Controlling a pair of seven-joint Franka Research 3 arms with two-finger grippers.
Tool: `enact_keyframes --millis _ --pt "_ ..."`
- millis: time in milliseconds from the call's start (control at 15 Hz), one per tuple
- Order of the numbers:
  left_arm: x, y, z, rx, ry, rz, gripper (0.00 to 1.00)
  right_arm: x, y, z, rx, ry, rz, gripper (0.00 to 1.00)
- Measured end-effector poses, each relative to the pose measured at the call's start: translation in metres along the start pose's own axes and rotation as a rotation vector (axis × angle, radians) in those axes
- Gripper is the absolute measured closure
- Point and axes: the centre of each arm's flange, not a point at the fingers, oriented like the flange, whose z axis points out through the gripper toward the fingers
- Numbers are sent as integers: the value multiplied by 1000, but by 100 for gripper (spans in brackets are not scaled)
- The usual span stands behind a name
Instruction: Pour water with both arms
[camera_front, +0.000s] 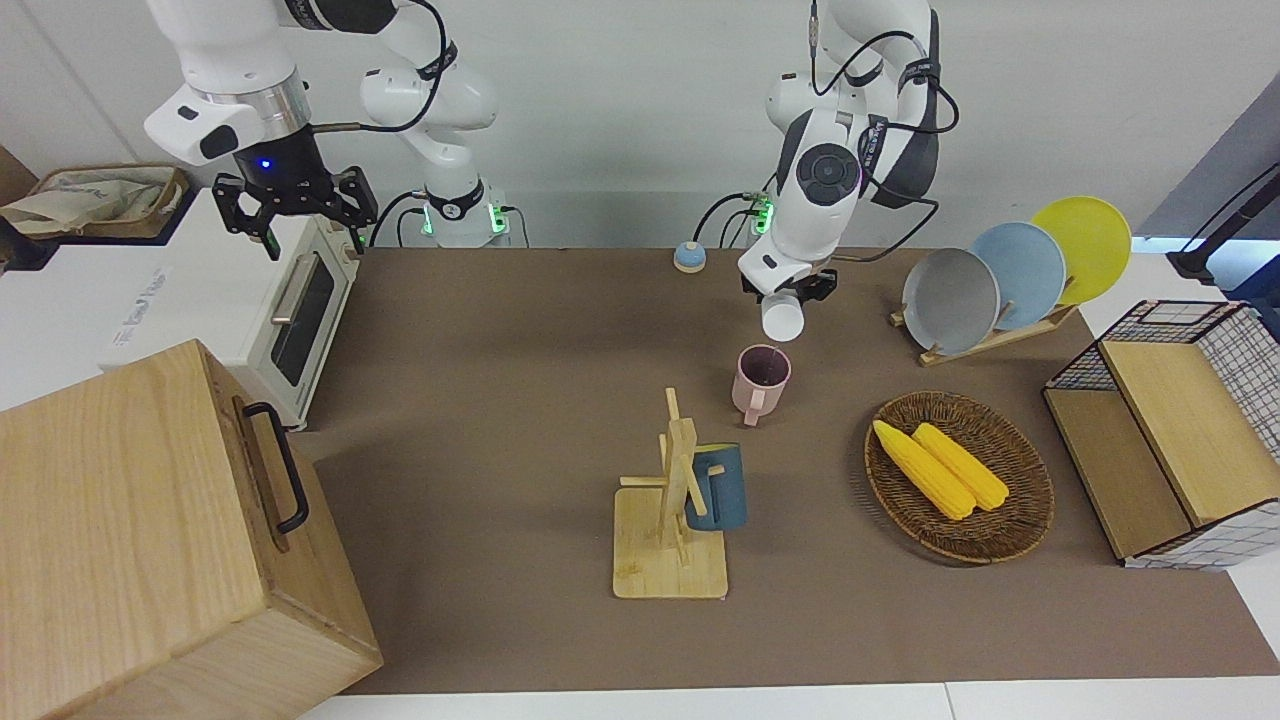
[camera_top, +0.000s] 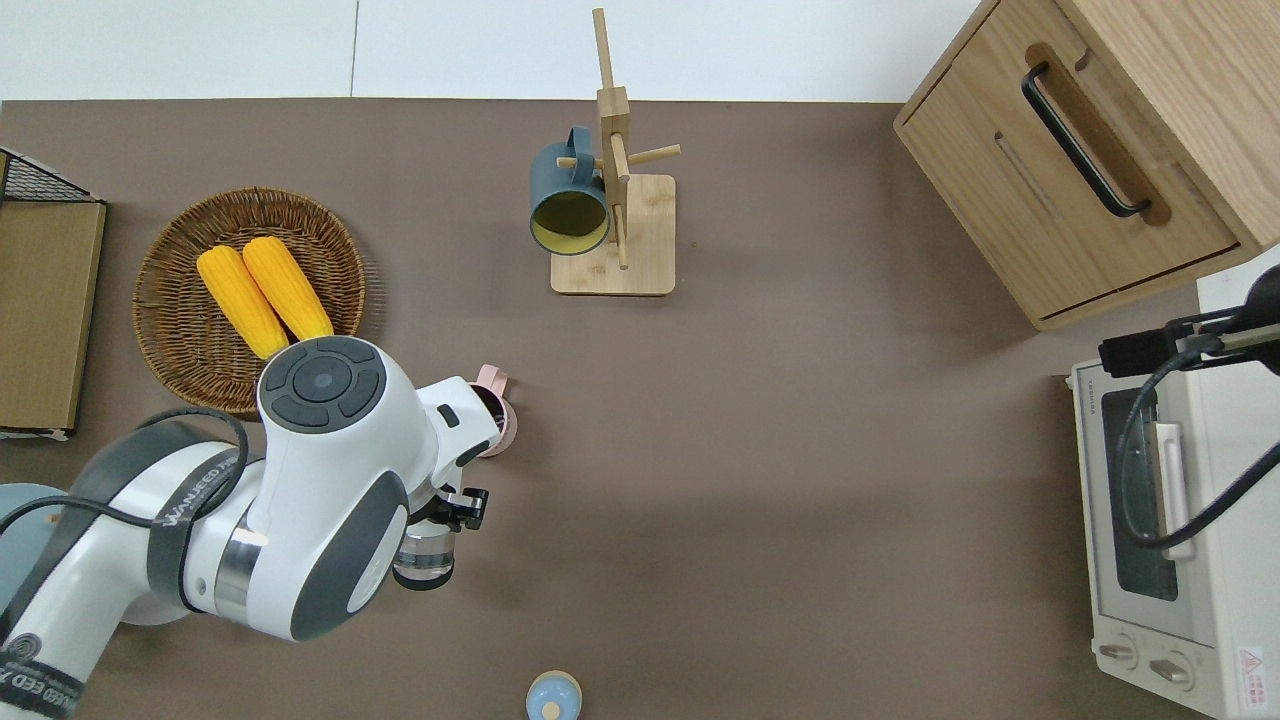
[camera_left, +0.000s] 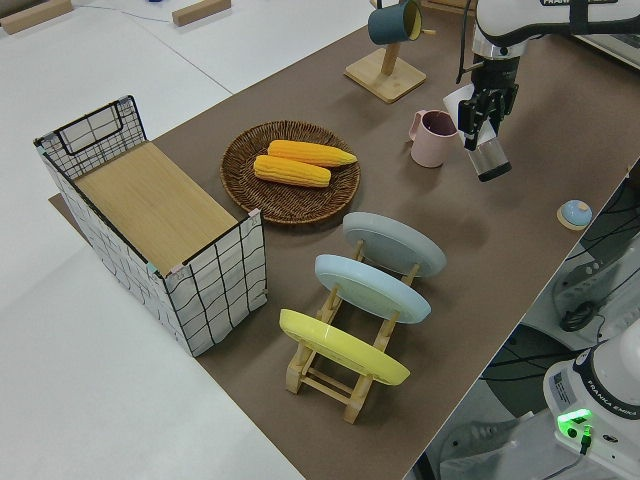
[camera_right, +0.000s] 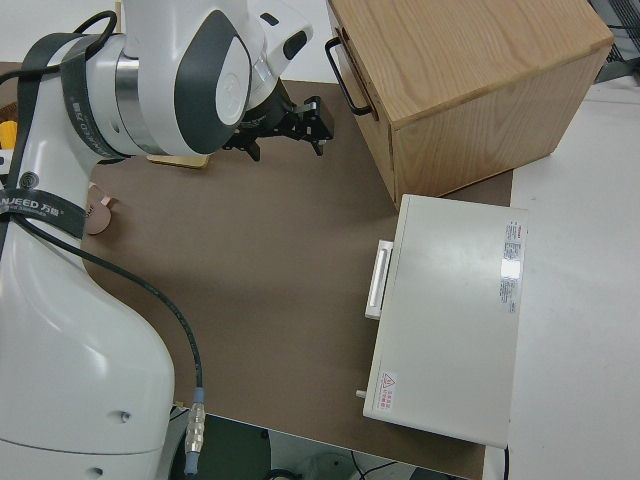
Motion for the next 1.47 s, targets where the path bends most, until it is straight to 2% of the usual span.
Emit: enact_keyframes --millis 400,533,867,933,1133,1333,1467 --pt "1 0 -5 -2 20 -2 36 0 0 0 0 0 0 0" --pt "1 1 -8 -6 55 -4 36 0 0 0 0 0 0 0" --pt "-17 0 -5 -26 206 -20 36 0 0 0 0 0 0 0" --pt "-25 -1 -2 -25 224 -24 36 0 0 0 0 0 0 0" --pt "-34 -3 1 -23 237 -31 36 0 0 0 0 0 0 0" --pt "-32 -18 -1 -35 243 -81 36 0 0 0 0 0 0 0" --pt "-26 -51 -4 -52 273 -151 36 0 0 0 0 0 0 0"
